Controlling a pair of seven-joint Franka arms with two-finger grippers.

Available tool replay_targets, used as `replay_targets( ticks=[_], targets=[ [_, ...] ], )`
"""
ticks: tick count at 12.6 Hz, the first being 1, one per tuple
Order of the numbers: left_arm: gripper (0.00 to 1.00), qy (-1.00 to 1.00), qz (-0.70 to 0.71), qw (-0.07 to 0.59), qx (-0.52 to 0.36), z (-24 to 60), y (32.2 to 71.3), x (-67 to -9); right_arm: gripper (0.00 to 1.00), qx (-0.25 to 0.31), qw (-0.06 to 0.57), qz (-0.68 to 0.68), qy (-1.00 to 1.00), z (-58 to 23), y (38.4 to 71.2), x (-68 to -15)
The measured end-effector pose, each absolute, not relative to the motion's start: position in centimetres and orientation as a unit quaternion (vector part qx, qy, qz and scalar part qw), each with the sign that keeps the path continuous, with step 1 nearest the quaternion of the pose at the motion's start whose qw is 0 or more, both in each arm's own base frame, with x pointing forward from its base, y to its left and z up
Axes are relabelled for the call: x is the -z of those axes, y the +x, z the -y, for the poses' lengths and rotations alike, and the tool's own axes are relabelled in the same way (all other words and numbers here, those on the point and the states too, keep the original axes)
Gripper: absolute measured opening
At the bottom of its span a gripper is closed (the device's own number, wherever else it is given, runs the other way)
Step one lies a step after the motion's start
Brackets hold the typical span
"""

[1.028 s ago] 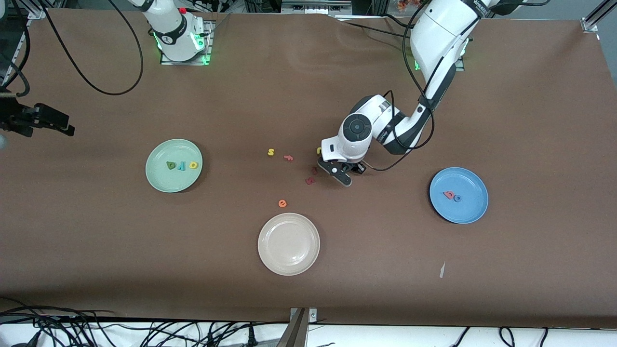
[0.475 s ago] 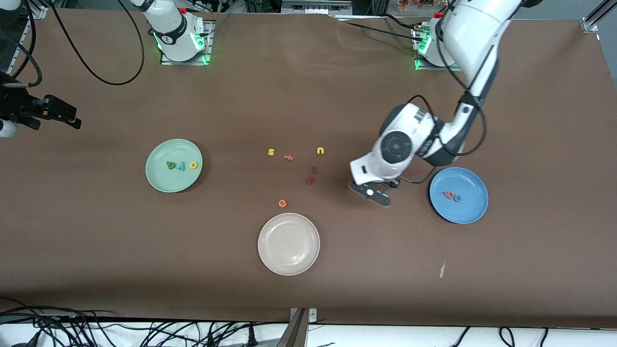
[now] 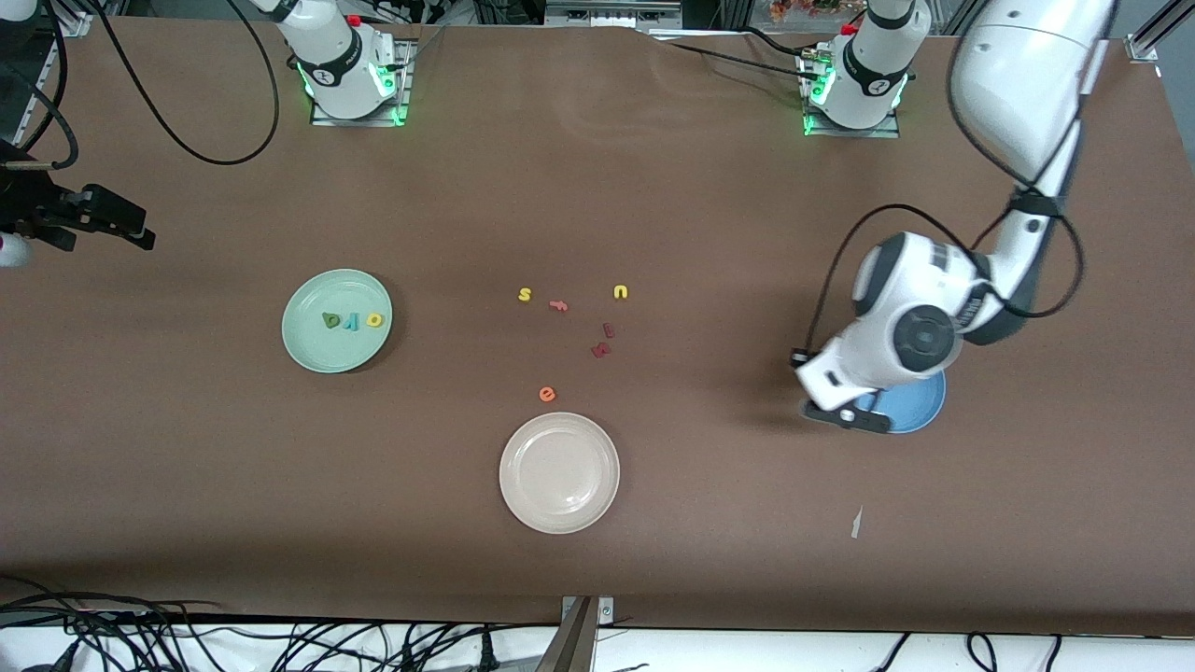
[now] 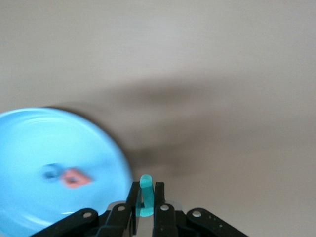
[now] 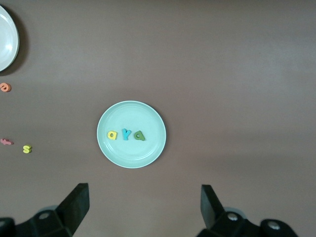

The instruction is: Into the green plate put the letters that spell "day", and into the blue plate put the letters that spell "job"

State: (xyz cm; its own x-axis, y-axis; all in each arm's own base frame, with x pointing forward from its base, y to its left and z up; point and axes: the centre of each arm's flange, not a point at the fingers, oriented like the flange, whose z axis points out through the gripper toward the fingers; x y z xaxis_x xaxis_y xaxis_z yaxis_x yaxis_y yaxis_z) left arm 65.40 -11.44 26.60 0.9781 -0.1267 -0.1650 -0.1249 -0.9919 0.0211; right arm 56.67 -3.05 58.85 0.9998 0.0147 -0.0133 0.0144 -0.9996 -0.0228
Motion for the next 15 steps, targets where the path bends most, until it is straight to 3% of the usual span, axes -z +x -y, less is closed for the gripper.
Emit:
replay_targets(
  ticks=[4,5,12,15],
  targets=[
    [0.15,0.996,0.018,-0.002,0.09,2.5,66.1,-26.0,1.0,-0.007,0.011,0.007,-1.0,3.1,56.7,-58.8],
    [0.21,0.995,0.015,-0.002,0.094,2.0,65.9,-25.6,1.0,-0.007,0.011,0.007,-1.0,3.1,56.7,-58.8],
    [0.97,0.997,-0.006,-0.007,0.078,-0.5,66.5,-29.3,1.0,-0.007,0.011,0.007,-1.0,3.1,56.7,-58.8],
    [1.0,0.994,-0.018,-0.019,0.102,-2.1,65.2,-33.9,1.0,-0.007,0.011,0.007,-1.0,3.1,56.7,-58.8]
  ],
)
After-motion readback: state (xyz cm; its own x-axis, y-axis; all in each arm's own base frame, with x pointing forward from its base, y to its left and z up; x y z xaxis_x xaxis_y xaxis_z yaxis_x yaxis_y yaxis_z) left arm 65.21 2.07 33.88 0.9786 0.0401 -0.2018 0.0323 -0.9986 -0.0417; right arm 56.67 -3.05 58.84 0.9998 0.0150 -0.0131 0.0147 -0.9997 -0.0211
